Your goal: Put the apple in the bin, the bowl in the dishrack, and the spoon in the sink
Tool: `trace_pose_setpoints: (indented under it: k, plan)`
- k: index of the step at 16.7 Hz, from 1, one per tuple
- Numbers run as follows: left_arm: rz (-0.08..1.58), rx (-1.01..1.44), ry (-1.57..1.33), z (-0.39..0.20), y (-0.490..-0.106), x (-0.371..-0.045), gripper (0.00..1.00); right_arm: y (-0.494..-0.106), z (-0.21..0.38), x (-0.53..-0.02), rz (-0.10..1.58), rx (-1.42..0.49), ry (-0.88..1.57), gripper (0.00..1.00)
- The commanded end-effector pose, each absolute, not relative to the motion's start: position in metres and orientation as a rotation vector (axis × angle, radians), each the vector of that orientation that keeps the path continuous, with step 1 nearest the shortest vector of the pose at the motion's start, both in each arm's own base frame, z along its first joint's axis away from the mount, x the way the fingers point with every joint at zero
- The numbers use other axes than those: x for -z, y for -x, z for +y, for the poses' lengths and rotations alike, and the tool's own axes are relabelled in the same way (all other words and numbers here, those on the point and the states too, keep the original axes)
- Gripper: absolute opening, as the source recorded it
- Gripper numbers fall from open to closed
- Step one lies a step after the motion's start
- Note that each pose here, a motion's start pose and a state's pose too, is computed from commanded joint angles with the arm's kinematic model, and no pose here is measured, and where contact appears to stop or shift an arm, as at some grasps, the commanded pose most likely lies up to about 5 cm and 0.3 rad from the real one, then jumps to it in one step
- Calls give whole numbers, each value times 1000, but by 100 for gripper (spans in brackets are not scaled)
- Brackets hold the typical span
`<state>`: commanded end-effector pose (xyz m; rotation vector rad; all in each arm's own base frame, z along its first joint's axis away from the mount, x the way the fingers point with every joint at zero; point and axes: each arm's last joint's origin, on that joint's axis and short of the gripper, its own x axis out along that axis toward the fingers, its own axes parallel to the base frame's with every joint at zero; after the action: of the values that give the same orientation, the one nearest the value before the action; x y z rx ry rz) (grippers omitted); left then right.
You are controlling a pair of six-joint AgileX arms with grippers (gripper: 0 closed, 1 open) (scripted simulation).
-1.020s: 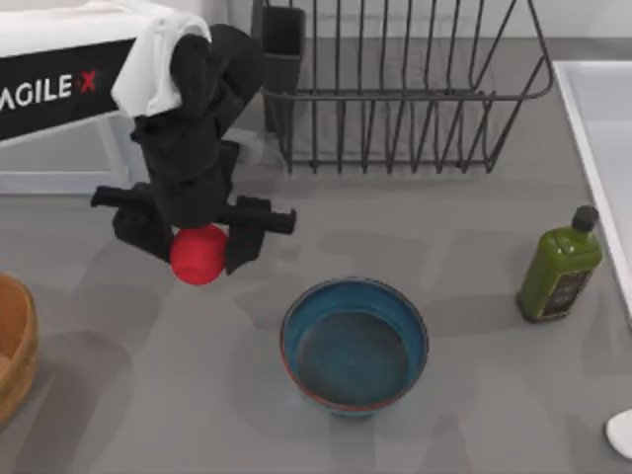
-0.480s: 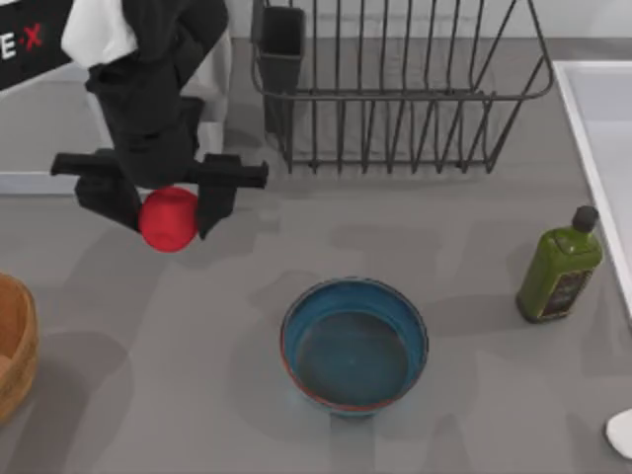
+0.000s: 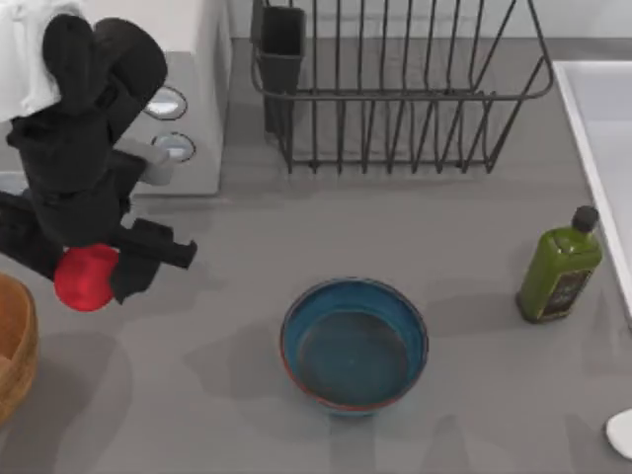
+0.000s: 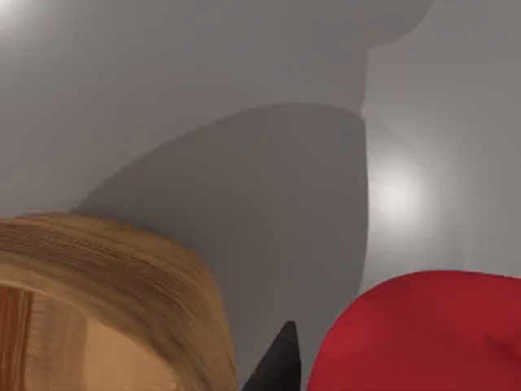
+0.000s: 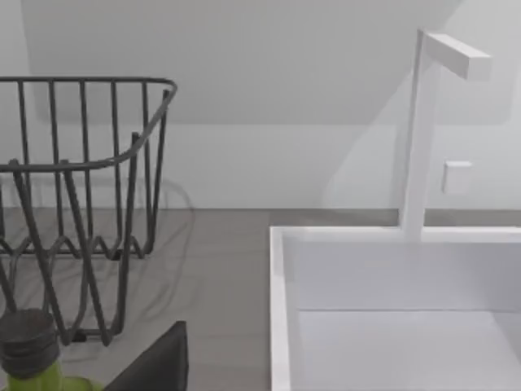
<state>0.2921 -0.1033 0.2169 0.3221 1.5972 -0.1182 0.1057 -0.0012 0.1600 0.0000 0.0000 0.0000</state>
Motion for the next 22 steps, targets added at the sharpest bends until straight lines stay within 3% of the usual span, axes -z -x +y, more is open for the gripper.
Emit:
trace_pose_setpoints:
  k: [5, 10, 15, 22]
  plan:
    - [1549, -54, -280, -29, -238, -248, 0, -106, -1, -160, 0, 0, 0, 100]
    - [1481, -157, -194, -3, -221, -269, 0, -106, -1, -160, 0, 0, 0, 100]
    - [1484, -152, -199, -3, -222, -264, 0, -106, -1, -160, 0, 0, 0, 100]
    - [1463, -159, -191, 6, -226, -220, 0, -106, -1, -160, 0, 0, 0, 100]
